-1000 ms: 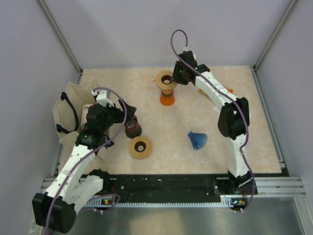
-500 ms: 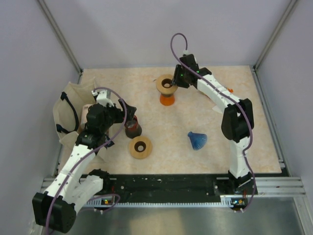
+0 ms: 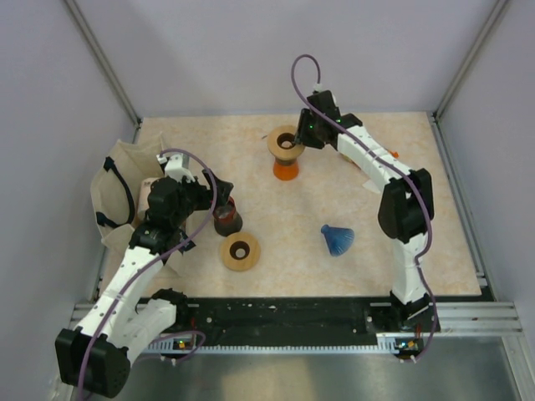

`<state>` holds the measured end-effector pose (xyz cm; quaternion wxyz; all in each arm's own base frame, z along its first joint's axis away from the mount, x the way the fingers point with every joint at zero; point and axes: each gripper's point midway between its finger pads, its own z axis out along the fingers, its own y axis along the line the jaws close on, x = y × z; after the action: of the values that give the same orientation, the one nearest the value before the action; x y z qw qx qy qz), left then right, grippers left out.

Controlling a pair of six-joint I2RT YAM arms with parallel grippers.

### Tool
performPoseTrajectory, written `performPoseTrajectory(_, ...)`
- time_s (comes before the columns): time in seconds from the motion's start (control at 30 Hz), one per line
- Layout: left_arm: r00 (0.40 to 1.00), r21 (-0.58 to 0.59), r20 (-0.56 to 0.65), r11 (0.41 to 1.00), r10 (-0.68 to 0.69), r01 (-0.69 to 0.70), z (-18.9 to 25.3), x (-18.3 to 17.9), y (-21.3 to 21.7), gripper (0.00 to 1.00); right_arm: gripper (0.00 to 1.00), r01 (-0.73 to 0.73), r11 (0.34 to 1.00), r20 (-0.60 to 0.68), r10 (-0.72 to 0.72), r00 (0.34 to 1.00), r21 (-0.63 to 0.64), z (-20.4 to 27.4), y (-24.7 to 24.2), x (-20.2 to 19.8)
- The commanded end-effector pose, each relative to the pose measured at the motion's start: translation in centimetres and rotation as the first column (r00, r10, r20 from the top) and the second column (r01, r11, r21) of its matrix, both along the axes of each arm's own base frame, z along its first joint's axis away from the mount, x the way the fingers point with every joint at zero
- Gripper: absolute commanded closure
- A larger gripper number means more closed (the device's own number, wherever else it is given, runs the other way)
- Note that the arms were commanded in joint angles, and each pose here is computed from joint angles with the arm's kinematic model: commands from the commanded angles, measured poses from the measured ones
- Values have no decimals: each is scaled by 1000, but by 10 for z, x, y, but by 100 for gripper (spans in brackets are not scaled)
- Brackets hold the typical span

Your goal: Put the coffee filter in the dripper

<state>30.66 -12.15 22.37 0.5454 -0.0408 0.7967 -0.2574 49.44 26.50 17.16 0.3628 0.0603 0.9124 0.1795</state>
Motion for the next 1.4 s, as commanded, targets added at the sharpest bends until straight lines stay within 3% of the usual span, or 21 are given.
performPoseTrajectory(0.0, 999, -5, 36, 1000, 8, -8, 8, 2, 1, 1, 62, -17, 1000, 67, 16, 998, 25, 24, 13, 12)
performPoseTrajectory(0.23, 999, -3, 37, 1000, 9, -9, 9, 1, 1, 1, 57, -25, 1000, 32, 24, 999, 15, 12, 15, 11)
performPoseTrajectory(0.43, 999, -7, 36, 1000, 7, -7, 8, 1, 1, 1, 36, -19, 1000, 43, 18, 999, 7, 17, 12, 10)
performPoseTrajectory(0.63, 999, -8, 39, 1000, 1, 0, 10, 1, 0, 1, 6, -28, 1000, 131, 28, 991, 1, 63, 9, 15)
performPoseTrajectory(0.8, 999, -16, 42, 1000, -2, 3, 13, 0, -1, 1, 1, -30, 999, 227, 36, 973, -26, 113, -9, -2)
performPoseTrajectory(0.93, 999, -25, 39, 1000, -17, 18, 14, -3, -4, 1, 1, 27, 994, 250, 1, 968, -106, 121, -51, -45)
performPoseTrajectory(1.07, 999, -29, 42, 999, -17, 19, 15, -3, -4, 1, 1, 123, 979, 241, -81, 967, -162, 90, -105, -106)
performPoseTrajectory(1.2, 999, -36, 43, 999, -23, 25, 16, -3, -5, 1, 1, 251, 962, 231, -221, 947, -108, 62, -153, -171)
performPoseTrajectory(1.37, 999, -37, 35, 999, -38, 40, 13, -1, -9, 1, 2, -20, 999, 111, 16, 994, 32, 29, -124, -238)
